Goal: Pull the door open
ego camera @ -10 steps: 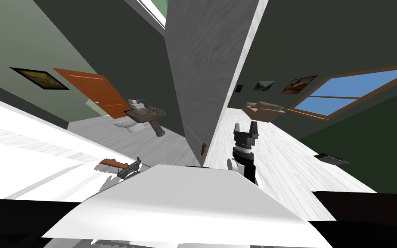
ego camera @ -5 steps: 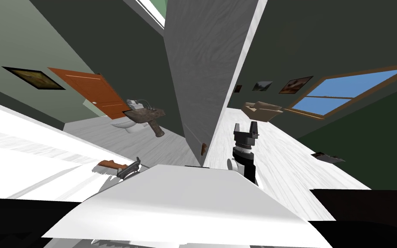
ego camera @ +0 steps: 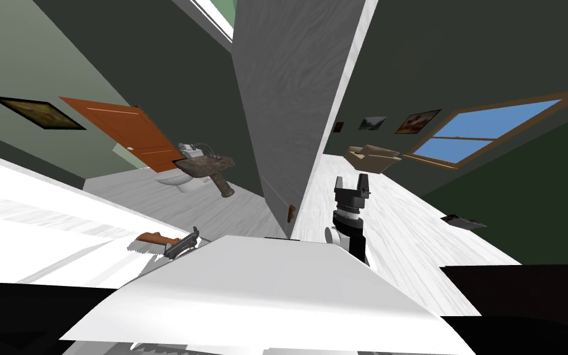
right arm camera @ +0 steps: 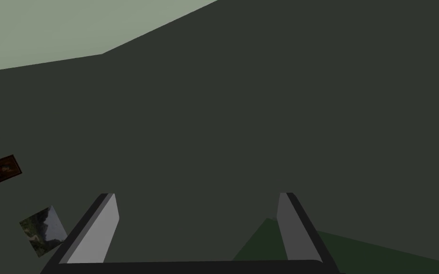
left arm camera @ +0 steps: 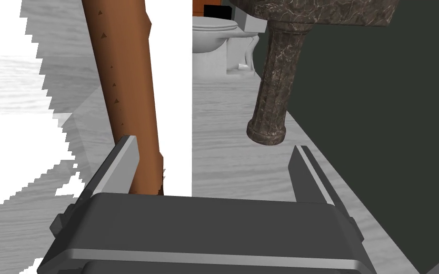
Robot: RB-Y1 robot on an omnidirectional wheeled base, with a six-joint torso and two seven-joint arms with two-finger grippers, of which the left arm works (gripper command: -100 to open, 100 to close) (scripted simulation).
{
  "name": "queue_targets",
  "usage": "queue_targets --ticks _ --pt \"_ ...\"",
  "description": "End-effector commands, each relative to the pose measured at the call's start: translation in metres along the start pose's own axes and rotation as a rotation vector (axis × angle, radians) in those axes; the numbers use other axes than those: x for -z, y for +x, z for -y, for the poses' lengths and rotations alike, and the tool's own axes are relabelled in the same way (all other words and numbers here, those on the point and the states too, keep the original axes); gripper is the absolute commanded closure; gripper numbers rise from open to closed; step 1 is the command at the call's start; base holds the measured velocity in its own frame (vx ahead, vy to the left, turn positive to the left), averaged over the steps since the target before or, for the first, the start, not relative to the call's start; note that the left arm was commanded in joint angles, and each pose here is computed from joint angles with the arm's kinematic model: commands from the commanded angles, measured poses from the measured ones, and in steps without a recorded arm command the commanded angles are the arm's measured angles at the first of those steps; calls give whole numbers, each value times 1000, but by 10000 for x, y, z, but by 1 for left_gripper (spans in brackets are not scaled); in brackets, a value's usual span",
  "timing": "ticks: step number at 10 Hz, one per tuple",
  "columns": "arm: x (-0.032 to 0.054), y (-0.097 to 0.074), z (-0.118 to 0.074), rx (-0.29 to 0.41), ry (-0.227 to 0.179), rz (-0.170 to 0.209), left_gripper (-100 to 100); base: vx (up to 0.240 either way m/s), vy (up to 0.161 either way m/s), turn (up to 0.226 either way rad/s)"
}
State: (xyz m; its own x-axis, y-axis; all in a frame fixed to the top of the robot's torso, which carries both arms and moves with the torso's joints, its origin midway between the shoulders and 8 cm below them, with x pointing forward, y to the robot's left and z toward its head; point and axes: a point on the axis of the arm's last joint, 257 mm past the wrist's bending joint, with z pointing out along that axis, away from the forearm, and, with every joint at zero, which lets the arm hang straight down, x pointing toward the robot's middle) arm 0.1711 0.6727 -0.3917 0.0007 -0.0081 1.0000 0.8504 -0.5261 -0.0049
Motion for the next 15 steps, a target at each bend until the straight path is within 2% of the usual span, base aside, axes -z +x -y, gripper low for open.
queue_targets --ticks 1,3,5,6,8,10,11,12,15 --pt "78 -3 131 4 17 -1 -100 49 60 -231" --pt "214 -7 403 3 50 -1 -100 18 102 -191" --pt "214 -7 403 3 50 -1 -100 -19 49 -15" --pt "301 -2 573 2 70 -2 -100 -31 87 -62" --pt "382 -112 694 -24 89 30 -100 -11 82 -18" --pt "301 -2 573 2 70 -2 -100 -4 1 25" --pt "405 -123 511 4 65 23 -100 4 -32 -35" --pt "405 -123 511 4 65 23 100 0 -20 14" --pt "405 -123 511 4 65 23 100 -1 18 2"
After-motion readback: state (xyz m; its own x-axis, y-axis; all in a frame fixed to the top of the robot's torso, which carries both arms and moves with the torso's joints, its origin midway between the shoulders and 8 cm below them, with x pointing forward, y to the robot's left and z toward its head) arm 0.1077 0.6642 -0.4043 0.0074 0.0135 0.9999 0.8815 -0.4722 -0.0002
